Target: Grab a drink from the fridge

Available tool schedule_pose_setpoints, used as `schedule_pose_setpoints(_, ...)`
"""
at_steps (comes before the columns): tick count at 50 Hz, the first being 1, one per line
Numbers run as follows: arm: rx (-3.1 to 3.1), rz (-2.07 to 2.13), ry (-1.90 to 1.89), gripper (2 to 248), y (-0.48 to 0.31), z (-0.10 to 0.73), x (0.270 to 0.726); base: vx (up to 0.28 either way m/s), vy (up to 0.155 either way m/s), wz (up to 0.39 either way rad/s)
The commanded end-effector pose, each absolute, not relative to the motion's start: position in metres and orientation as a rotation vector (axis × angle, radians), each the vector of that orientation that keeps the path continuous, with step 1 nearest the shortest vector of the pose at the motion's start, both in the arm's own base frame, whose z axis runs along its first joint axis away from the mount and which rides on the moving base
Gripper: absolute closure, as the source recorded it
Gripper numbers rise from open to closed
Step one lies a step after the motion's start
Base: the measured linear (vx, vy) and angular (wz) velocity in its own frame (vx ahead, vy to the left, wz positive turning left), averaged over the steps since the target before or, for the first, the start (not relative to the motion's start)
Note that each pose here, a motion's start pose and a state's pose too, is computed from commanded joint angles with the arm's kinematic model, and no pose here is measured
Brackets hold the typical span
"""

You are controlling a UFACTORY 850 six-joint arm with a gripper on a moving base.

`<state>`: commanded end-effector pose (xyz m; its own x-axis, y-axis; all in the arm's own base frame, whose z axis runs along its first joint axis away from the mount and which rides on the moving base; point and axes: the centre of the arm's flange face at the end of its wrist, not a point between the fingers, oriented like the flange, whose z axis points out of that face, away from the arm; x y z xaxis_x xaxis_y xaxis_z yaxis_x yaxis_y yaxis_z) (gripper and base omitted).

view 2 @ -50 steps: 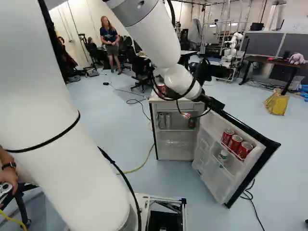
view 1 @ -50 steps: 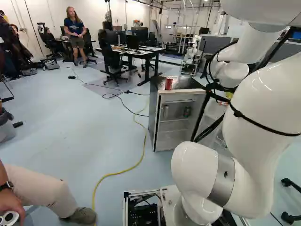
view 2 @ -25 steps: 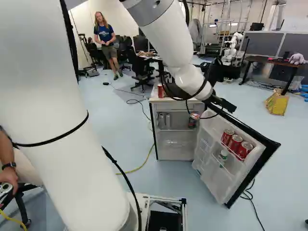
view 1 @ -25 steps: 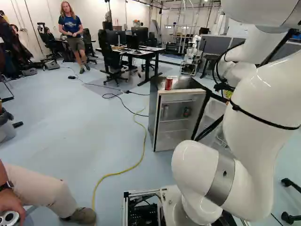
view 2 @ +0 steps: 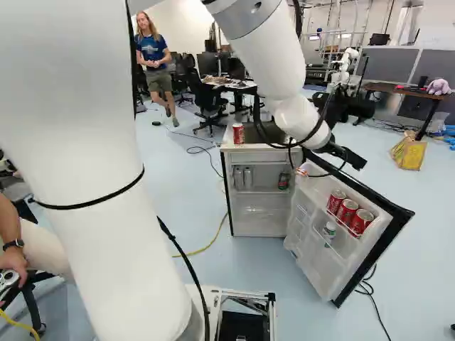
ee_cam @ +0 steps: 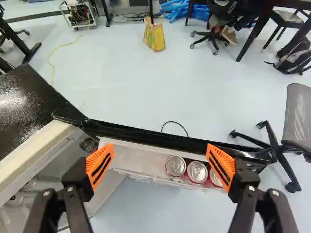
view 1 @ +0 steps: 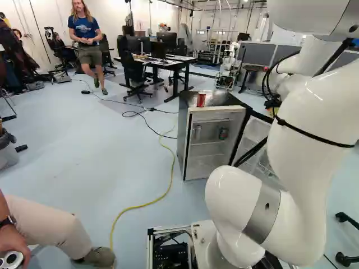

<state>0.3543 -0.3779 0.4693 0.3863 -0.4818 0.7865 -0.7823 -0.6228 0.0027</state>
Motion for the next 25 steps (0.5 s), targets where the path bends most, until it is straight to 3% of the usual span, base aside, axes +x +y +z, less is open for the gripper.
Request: schedule_pose_setpoints(25, 2.265, 1.068, -1.157, 3, -0.422, 0.465, 0.358, 0.000, 0.000, 0.000)
